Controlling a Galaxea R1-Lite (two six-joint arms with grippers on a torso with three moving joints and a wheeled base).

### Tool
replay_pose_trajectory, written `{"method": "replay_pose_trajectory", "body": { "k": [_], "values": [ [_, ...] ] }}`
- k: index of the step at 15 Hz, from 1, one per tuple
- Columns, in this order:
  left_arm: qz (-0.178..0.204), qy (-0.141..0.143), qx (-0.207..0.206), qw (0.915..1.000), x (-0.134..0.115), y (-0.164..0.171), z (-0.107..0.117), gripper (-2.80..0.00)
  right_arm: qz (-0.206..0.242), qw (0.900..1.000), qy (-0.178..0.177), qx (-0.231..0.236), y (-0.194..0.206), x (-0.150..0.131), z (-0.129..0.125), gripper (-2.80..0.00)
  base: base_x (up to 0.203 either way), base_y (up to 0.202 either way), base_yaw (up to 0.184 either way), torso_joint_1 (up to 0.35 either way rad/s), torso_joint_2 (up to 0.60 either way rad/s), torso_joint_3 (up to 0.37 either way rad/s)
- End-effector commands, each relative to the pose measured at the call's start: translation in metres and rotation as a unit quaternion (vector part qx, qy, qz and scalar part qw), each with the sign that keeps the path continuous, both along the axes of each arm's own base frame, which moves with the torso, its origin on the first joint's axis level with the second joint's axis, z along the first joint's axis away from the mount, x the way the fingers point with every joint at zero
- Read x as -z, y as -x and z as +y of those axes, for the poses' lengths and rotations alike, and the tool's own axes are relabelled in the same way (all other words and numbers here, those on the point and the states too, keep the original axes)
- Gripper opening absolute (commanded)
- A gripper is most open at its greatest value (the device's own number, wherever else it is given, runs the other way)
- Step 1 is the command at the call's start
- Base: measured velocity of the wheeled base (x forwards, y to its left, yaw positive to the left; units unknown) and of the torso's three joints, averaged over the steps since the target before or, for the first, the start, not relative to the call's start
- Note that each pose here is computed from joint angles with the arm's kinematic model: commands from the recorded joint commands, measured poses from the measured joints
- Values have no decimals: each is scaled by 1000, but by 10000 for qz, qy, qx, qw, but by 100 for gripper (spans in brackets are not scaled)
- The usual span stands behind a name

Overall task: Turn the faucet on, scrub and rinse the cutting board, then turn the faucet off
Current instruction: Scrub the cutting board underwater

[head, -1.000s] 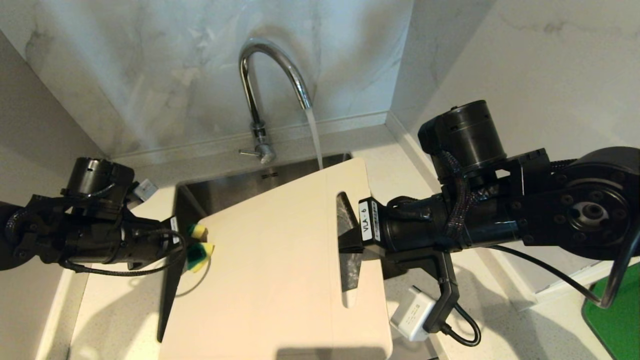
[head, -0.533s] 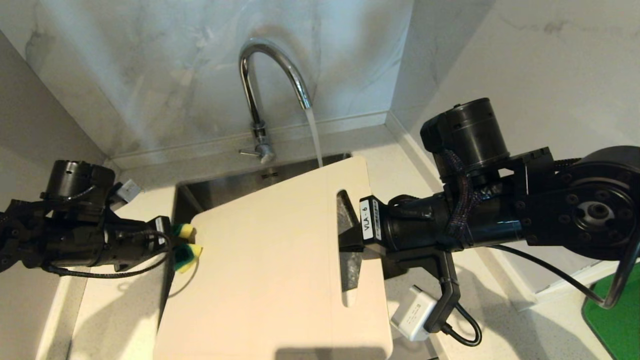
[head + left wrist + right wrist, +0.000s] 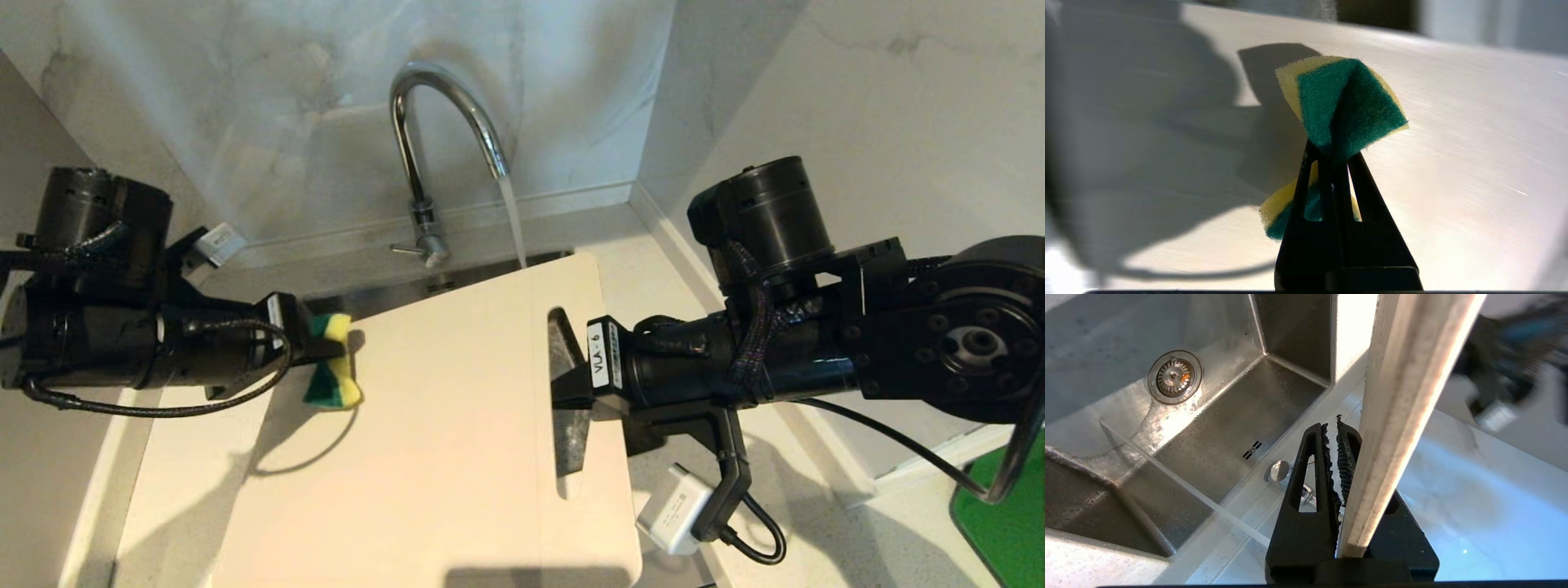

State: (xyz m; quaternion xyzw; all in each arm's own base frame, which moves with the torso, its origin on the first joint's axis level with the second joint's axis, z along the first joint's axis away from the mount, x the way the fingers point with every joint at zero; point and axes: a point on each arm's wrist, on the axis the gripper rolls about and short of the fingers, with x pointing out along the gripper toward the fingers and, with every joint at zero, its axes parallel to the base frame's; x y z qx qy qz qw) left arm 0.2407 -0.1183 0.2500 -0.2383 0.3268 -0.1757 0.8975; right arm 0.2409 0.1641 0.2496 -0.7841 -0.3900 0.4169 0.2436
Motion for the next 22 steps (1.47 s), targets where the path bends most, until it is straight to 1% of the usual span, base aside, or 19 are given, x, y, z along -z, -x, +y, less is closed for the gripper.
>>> {"method": "replay_pose_trajectory", "body": {
  "k": [1,3,4,5,7,9,11,13,15,18,20,22],
  "values": [
    [-97,231,595,9979,-25,26,-39,-280,-22,10000,33,-33,-1,2,1,-280,0,0,0,0,0,0],
    [-78,216,994,9948,-29,45,-69,-280,-9,10000,41,-38,-1,2,1,-280,0,0,0,0,0,0],
    [-65,139,1129,9935,-27,52,-84,-280,-4,10000,44,-40,-1,3,1,-280,0,0,0,0,0,0],
    [-14,21,1167,9932,-21,54,-96,-280,4,10000,50,-40,-1,3,1,-280,0,0,0,0,0,0],
    [125,-123,1133,9934,-10,51,-104,-280,7,10000,48,-31,-1,3,0,-280,0,0,0,0,0,0],
    [277,-252,1081,9934,2,51,-101,-280,5,10000,47,-25,0,3,0,-280,0,0,0,0,0,0],
    [434,-393,955,9937,14,49,-92,-280,0,10000,41,-29,0,3,0,-280,0,0,0,0,0,0],
    [565,-481,735,9945,24,45,-76,-280,16,10000,45,-25,-1,3,0,-280,0,0,0,0,0,0],
    [586,-517,485,9958,37,40,-58,-280,10,10000,38,-23,-1,3,0,-280,0,0,0,0,0,0],
    [708,-637,287,9950,70,36,-32,-280,15,10000,41,-16,-1,3,0,-280,0,0,0,0,0,0],
    [764,-617,53,9952,89,29,-9,-280,40,10000,37,-5,-1,3,0,-280,0,0,0,0,0,0],
    [845,-592,-81,9946,102,24,13,-280,33,10000,26,-1,-1,2,0,-280,0,0,0,0,0,0]
  ]
}}
